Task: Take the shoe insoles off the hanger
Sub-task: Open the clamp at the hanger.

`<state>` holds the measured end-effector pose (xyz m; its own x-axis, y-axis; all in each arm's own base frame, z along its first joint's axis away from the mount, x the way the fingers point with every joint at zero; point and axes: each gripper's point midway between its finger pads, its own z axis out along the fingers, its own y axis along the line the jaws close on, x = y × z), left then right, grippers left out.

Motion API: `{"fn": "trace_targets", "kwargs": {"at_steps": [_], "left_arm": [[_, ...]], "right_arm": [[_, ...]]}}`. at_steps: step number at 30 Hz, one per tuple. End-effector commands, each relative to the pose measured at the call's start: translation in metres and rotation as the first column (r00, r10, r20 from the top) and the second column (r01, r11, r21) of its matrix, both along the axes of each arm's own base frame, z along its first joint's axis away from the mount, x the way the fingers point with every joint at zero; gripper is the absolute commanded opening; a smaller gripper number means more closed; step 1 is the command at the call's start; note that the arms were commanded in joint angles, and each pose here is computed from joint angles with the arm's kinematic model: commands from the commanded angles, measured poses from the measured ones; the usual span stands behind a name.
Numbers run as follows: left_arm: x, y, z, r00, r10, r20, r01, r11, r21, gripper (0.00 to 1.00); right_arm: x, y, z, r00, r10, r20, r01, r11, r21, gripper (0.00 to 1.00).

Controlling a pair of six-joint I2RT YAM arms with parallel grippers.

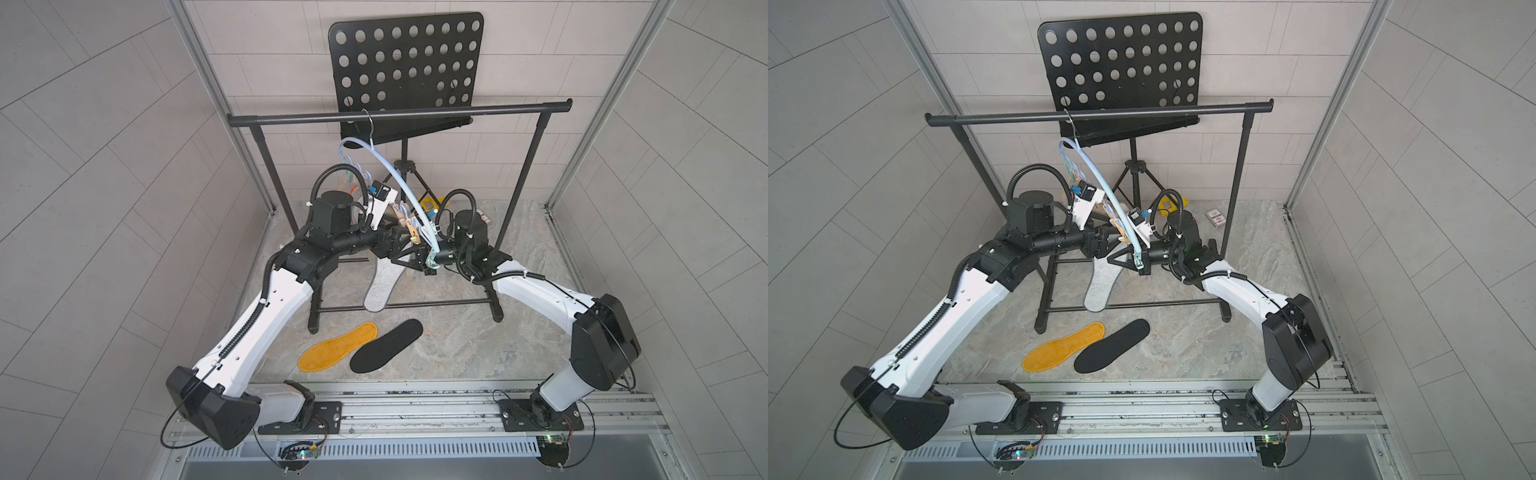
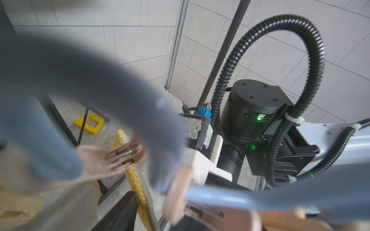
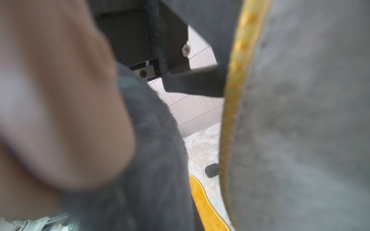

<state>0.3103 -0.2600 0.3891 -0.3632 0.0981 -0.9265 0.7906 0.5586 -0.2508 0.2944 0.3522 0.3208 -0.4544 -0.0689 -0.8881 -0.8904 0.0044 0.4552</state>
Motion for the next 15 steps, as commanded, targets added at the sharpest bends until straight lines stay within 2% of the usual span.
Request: {"fn": "trace_targets", "kwargs": {"at_steps": [1,15], "left_arm": [[0.001,-0.001,0.028,0.998,-0.002,0.059,0.005,0.999,-0.054,0.7],[-0.001,0.001,0.039,0.997,0.004,0.078,0.001,0.998,-0.068,0.67]], "right_arm": [[-0.014,-0.003,0.012,0.999,0.032,0.042,-0.033,0.999,0.017,0.09],[-0.021,-0.005,0.011,0.999,0.04,0.036,-0.04,0.999,0.008,0.09]]}}
